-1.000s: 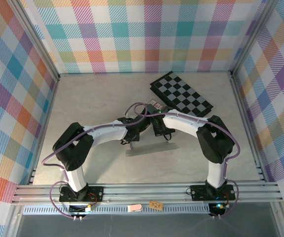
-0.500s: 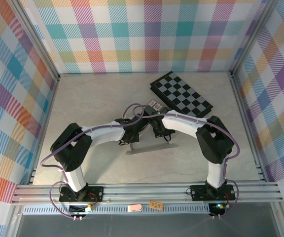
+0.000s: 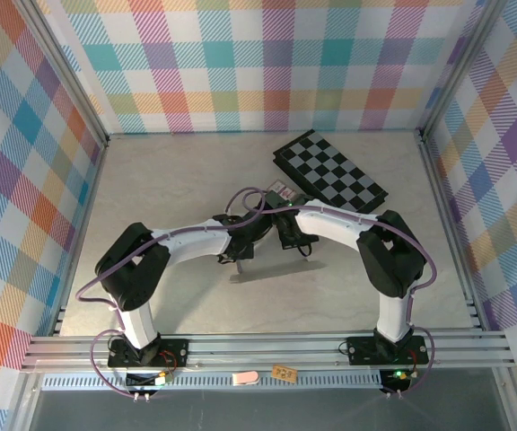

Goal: Fold the paper box

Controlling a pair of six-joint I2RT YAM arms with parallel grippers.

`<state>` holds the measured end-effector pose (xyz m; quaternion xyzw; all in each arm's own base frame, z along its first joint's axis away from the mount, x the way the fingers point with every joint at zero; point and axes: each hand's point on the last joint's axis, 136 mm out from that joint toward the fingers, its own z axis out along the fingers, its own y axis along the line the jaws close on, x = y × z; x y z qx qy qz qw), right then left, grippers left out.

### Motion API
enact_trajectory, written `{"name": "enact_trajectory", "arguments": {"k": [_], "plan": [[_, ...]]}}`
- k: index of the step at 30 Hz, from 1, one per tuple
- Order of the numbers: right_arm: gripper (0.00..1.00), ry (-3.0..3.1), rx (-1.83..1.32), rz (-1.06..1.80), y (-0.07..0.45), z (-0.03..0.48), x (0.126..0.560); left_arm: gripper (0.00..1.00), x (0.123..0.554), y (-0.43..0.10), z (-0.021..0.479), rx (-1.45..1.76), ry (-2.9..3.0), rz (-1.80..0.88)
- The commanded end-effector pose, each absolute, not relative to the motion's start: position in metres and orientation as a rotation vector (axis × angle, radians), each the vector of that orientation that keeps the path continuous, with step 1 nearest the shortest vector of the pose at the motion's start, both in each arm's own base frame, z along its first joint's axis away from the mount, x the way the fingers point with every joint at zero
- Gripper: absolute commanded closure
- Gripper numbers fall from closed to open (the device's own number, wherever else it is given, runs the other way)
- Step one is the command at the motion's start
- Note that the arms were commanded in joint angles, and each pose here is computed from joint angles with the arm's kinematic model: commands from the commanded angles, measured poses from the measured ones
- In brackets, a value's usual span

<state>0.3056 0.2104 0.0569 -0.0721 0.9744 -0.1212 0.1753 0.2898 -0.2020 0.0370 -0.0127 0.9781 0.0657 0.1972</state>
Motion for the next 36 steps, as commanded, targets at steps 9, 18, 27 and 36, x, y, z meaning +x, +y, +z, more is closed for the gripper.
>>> {"name": "enact_trajectory", "arguments": {"k": [9,18,27,36], "plan": [[1.00,2.622,-0.182,-0.429,0.210,0.079,0.304,0.46,0.280,-0.227,0.067,-0.113,2.803,-0.288],[1.00,2.627,-0.195,-0.428,0.212,0.077,0.303,0.51,0.282,-0.221,0.050,-0.188,2.813,-0.348],[1.00,2.635,-0.199,-0.428,0.212,0.075,0.302,0.68,0.293,-0.209,0.046,-0.192,2.786,-0.261],[1.00,2.636,-0.200,-0.424,0.214,0.075,0.303,0.76,0.289,-0.199,0.027,-0.180,2.827,-0.166]]}}
